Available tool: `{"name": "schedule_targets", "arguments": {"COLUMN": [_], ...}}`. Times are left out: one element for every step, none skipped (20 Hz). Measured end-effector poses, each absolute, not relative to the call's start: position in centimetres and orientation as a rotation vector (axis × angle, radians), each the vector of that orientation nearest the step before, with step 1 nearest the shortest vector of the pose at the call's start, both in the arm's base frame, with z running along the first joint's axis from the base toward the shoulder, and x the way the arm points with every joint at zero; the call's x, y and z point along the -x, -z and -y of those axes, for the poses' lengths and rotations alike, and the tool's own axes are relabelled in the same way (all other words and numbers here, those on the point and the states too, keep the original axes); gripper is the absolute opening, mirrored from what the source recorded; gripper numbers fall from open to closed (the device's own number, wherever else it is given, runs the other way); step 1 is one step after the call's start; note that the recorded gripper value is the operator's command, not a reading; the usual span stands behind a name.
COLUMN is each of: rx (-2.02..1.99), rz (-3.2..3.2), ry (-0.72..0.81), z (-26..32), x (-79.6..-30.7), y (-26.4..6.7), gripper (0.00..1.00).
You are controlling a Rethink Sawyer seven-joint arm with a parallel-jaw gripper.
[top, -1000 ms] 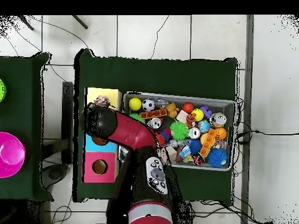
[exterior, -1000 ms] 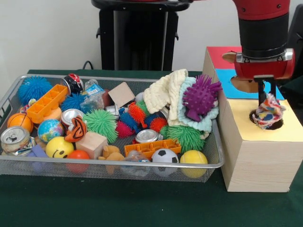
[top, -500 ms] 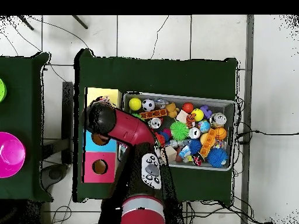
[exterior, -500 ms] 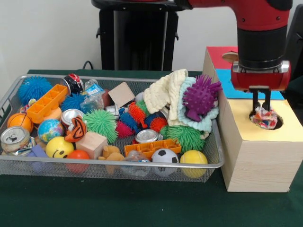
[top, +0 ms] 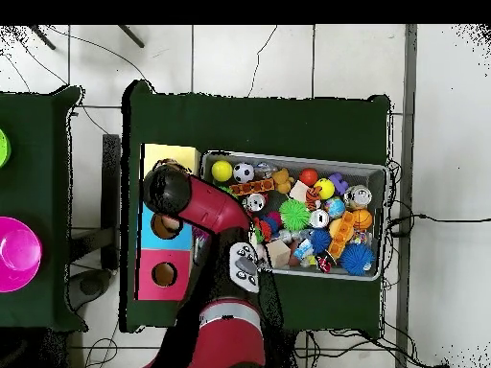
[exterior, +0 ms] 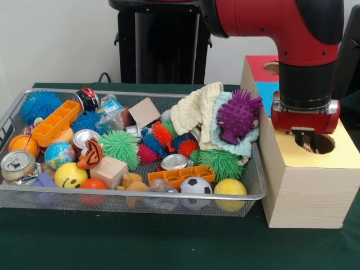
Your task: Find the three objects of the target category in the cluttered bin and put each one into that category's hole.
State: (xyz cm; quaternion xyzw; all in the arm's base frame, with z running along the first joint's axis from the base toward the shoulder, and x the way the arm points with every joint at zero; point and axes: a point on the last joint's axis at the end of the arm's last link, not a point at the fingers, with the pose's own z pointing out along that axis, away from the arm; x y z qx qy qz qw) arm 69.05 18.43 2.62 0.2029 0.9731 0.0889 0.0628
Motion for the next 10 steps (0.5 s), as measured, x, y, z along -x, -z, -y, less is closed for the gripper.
{"name": "schedule_targets", "arguments": {"rx": [-0.615,-0.617,-0.620,-0.622,-0.624,-0.625,-0.627,-0.625,-0.618,-0.614], "rz": [-2.940,-2.939,-2.935,-2.934,-2.933,-2.932,-2.930,-2.928,-2.923,-2.923], "ry": [-0.268,-0.267,-0.265,-0.263,-0.264,-0.265,-0.266,-0.268,-0.273,-0.271], "z": [-18.46,-18.47,-18.40,-18.32,-18.34,-18.36,-18.39,-18.54,-19.09,-19.23], "x": [-69.06,-69.15,-69.27,-69.30,-69.35,-69.40,-69.46,-69.60,-69.84,-69.83], "y": [-2.43,-2.35,-2.41,-2.40,-2.41,-2.42,-2.43,-2.52,-2.67,-2.65], "gripper": [0.00,0.00,0.00,0.00,0.00,0.00,1.00,1.00,1.00,1.00]}}
